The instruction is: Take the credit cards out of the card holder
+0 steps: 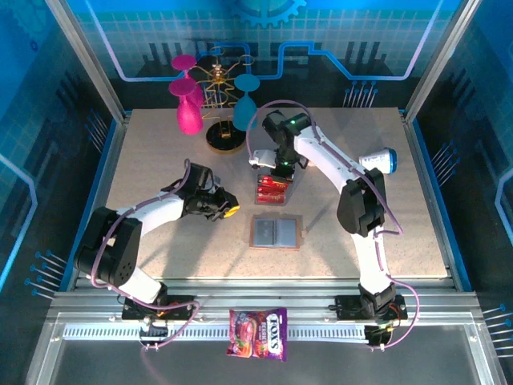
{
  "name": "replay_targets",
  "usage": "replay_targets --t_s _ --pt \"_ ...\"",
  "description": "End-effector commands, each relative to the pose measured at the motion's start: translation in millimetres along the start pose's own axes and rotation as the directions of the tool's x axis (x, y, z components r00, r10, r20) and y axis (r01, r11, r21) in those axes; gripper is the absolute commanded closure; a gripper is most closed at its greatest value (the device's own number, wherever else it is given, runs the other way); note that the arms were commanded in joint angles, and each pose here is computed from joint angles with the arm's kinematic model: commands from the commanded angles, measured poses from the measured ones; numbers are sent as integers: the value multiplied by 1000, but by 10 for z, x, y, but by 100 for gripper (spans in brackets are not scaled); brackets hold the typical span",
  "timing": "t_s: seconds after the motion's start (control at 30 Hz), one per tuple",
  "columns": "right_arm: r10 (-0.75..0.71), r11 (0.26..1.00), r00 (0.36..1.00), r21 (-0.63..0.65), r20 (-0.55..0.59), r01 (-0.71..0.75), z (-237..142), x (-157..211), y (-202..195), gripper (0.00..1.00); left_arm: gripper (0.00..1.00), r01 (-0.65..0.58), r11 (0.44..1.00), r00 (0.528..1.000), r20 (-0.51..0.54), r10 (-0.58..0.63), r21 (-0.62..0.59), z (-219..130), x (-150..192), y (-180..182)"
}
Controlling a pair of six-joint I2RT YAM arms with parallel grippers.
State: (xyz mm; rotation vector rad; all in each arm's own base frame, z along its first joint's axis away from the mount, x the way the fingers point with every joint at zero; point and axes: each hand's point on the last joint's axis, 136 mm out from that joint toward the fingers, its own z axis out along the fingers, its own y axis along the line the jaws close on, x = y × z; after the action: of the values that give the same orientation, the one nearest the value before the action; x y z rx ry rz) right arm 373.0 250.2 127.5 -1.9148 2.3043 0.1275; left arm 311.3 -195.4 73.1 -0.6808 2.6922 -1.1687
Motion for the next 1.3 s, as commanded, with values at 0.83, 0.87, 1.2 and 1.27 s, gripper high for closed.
replay_targets --t_s 0.83,0.87,1.2,1.27 --pt "-27 995 997 -96 -67 21 406 -67 59 85 80 25 1000 999 25 -25 -5 -157 -54 24" --pt "-25 996 997 -81 -70 20 407 -66 34 84 80 24 1000 999 27 -24 -4 -156 -59 20" --pt "9 1000 999 7 -50 -9 258 -77 -62 79 80 30 999 1000 6 -30 23 -113 -55 -19" --pt "25 999 999 21 -37 -24 221 -84 -63 79 80 30 999 1000 2 -30 29 -96 -48 -25"
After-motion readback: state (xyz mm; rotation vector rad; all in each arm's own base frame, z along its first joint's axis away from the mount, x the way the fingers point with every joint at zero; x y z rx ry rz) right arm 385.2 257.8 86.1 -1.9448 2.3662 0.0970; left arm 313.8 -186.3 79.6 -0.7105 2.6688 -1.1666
